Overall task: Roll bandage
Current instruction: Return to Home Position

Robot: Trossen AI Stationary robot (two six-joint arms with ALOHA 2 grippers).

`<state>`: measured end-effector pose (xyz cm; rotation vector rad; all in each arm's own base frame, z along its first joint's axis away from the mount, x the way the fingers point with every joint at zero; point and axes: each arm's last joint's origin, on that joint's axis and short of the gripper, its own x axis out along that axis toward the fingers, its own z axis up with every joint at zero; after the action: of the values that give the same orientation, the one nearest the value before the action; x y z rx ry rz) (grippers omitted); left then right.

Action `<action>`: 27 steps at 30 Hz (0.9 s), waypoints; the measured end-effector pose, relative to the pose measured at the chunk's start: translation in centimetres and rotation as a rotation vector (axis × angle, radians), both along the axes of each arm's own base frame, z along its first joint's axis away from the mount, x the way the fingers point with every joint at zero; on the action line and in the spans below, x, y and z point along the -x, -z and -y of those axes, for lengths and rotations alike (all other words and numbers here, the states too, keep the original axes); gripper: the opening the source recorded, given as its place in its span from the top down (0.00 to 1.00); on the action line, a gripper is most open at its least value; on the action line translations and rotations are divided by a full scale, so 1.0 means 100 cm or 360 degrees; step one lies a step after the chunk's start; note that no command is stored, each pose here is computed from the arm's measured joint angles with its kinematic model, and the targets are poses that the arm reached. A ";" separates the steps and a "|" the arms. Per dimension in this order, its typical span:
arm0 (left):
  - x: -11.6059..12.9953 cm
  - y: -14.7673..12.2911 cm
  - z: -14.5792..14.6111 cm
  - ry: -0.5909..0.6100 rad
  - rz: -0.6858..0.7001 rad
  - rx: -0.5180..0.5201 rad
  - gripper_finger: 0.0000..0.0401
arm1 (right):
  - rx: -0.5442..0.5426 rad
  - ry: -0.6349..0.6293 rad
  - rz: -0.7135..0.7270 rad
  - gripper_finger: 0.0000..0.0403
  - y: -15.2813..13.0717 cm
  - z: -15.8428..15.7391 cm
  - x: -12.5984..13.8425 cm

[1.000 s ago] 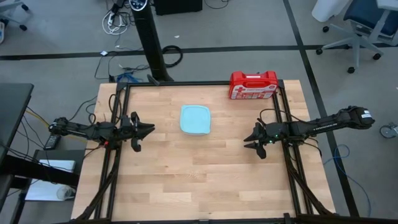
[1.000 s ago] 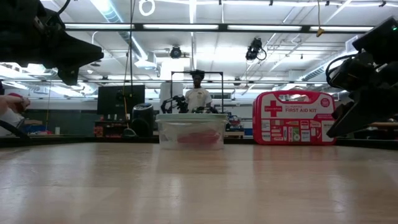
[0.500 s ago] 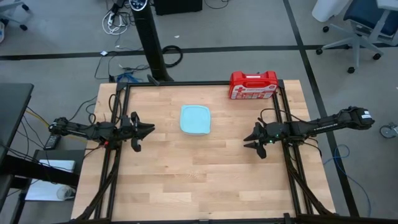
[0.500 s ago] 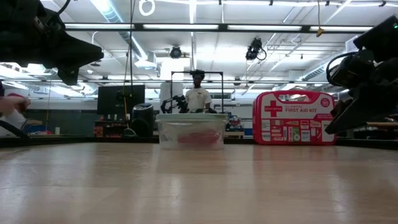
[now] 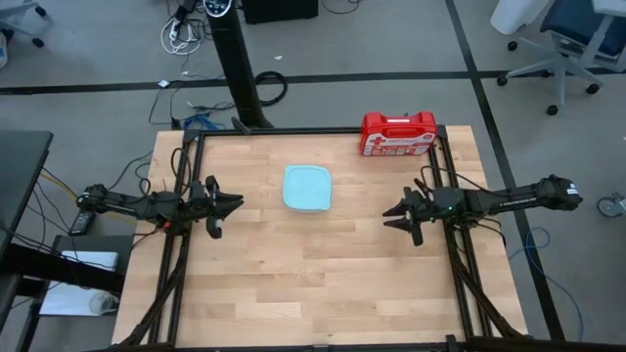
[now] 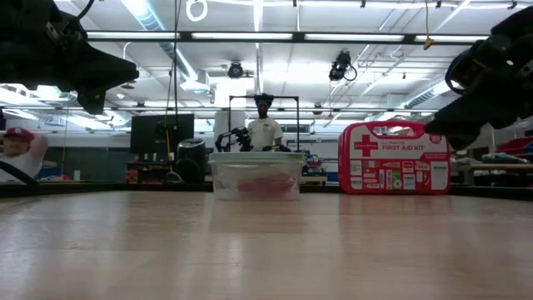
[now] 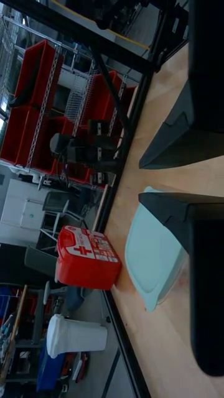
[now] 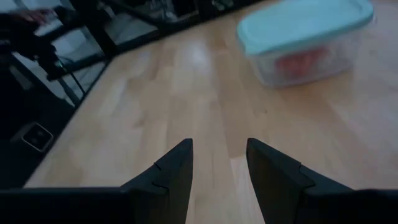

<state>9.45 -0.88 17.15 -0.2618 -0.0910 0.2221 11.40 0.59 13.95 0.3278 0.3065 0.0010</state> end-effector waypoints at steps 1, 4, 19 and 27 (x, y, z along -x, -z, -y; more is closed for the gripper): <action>0.000 0.000 0.000 0.0000 0.0000 0.0000 0.81 | -0.0001 0.0000 0.0017 0.62 -0.001 0.000 0.001; 0.000 0.000 0.000 0.0000 0.0000 0.0000 0.81 | -0.0004 -0.0001 0.0068 0.62 -0.004 0.000 0.003; 0.000 -0.001 0.000 -0.0001 0.0025 0.0006 0.81 | -0.0010 -0.0001 0.0184 0.62 -0.011 0.000 0.004; 0.000 -0.002 0.000 -0.0001 0.0032 0.0008 0.81 | -0.0009 0.0000 0.0184 0.62 -0.011 0.000 0.004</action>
<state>9.43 -0.88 17.35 -0.2687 -0.1104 0.2205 10.99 0.56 15.01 0.3322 0.1919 0.0208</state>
